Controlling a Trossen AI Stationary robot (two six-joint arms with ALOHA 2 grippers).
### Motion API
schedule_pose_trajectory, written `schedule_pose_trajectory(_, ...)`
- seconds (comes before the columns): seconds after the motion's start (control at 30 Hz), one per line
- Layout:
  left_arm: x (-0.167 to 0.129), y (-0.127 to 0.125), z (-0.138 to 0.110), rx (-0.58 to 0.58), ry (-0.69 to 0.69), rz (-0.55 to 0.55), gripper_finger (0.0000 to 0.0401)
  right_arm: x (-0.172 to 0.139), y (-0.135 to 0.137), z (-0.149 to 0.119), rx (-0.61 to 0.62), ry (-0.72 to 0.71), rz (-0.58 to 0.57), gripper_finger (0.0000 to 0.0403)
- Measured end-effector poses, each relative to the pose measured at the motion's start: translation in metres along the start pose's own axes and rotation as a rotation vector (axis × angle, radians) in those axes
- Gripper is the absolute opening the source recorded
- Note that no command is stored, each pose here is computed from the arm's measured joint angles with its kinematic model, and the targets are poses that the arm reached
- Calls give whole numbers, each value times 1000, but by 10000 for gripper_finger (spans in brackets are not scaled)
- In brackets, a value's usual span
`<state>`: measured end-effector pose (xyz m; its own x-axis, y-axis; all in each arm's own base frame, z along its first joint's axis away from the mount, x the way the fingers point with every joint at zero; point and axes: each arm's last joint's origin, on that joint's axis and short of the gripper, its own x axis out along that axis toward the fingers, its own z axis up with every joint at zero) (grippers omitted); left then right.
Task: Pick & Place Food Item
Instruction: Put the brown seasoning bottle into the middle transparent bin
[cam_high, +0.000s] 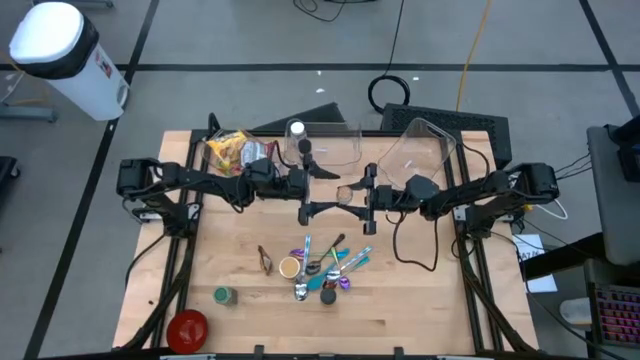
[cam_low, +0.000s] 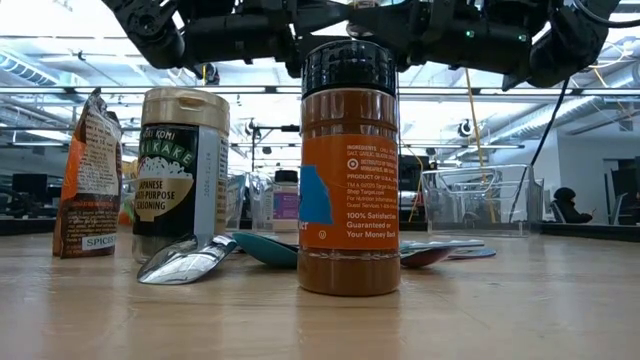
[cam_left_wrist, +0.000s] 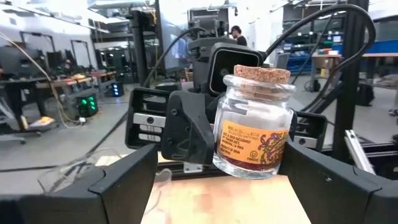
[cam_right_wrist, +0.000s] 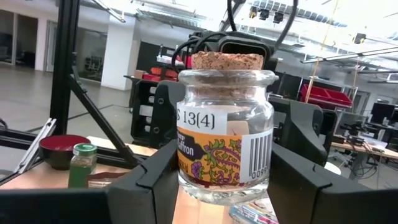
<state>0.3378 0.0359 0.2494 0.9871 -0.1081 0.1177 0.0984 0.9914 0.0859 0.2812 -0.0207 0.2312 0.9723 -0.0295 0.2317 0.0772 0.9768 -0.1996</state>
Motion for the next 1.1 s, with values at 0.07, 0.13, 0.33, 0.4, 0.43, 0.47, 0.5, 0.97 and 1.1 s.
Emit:
schedule_pose_trajectory(0.07,0,0,0,-26,1,-2,351,0,0,0,0,0,0,183)
schedule_pose_trajectory(0.13,0,1,0,-60,-1,1,351,0,0,0,0,0,-2,183)
schedule_pose_trajectory(0.33,0,2,1,-91,-16,2,351,0,-1,-1,-2,12,-15,183)
schedule_pose_trajectory(0.4,0,0,3,-91,-30,-1,351,1,-1,0,-4,10,-15,183)
schedule_pose_trajectory(0.43,0,0,3,-91,-34,0,351,1,-1,0,-7,11,-15,183)
schedule_pose_trajectory(0.47,0,-1,3,-91,-35,-1,351,1,-1,0,-9,13,-15,183)
schedule_pose_trajectory(0.5,0,-2,3,-91,-34,-4,351,1,-1,0,-9,14,-14,183)
schedule_pose_trajectory(0.97,-4,-5,12,-116,4,48,351,1,-1,-2,-11,28,-19,183)
schedule_pose_trajectory(1.1,-5,-4,14,-90,1,110,351,1,-2,-2,-11,30,-36,183)
